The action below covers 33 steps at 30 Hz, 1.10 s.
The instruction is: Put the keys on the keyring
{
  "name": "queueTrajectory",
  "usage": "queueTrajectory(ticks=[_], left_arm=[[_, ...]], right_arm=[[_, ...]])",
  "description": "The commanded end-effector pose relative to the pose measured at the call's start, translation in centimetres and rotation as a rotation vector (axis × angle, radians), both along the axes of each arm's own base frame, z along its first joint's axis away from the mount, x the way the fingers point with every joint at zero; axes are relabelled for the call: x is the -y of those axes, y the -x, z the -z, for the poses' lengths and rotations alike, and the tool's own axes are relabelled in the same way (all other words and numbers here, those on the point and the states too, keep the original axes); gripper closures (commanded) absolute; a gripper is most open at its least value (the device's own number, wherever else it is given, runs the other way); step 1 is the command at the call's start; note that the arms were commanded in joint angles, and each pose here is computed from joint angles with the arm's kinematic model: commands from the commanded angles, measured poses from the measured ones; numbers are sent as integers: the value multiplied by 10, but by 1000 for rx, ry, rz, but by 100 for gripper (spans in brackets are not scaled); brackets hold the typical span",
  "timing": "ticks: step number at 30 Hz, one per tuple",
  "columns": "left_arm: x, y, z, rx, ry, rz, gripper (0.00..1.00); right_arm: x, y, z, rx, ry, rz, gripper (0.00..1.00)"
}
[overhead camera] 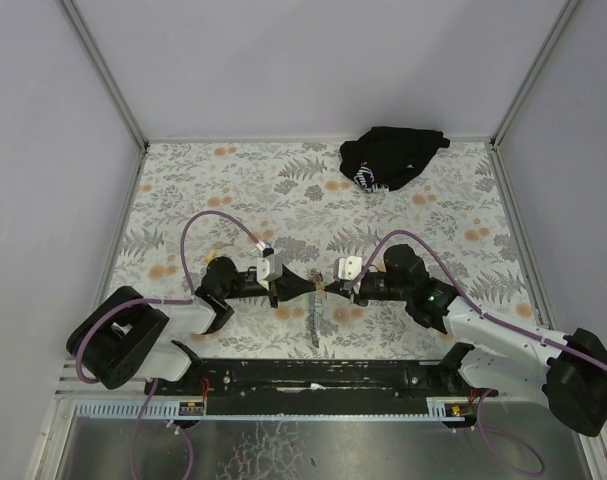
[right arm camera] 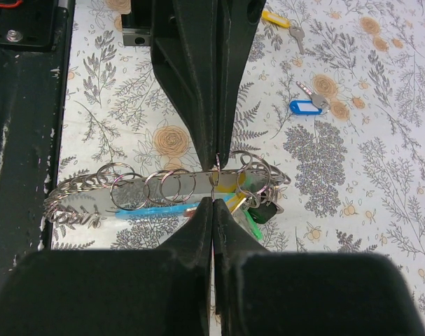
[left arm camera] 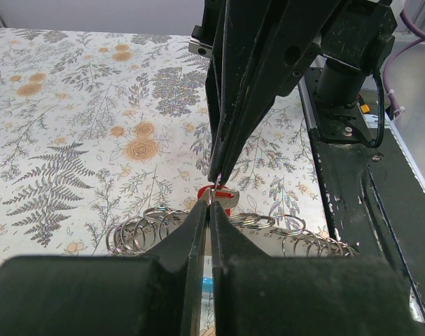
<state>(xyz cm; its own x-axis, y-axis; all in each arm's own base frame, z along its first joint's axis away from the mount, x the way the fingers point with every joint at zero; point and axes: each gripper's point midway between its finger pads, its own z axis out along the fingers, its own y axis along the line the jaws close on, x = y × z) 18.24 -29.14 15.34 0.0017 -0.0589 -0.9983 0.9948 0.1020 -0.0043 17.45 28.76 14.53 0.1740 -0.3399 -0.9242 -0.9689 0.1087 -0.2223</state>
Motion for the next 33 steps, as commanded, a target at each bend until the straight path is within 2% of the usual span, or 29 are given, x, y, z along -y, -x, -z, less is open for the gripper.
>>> queueTrajectory(ticks=[1,33], left_arm=[[5,-2,-16,66,33,16,100],[7,-3,-15,51,30,20,100]], right_arm=[[-2,-5,-18,60,-47,21,100],[-7,2,-17,44,-46,-27,100]])
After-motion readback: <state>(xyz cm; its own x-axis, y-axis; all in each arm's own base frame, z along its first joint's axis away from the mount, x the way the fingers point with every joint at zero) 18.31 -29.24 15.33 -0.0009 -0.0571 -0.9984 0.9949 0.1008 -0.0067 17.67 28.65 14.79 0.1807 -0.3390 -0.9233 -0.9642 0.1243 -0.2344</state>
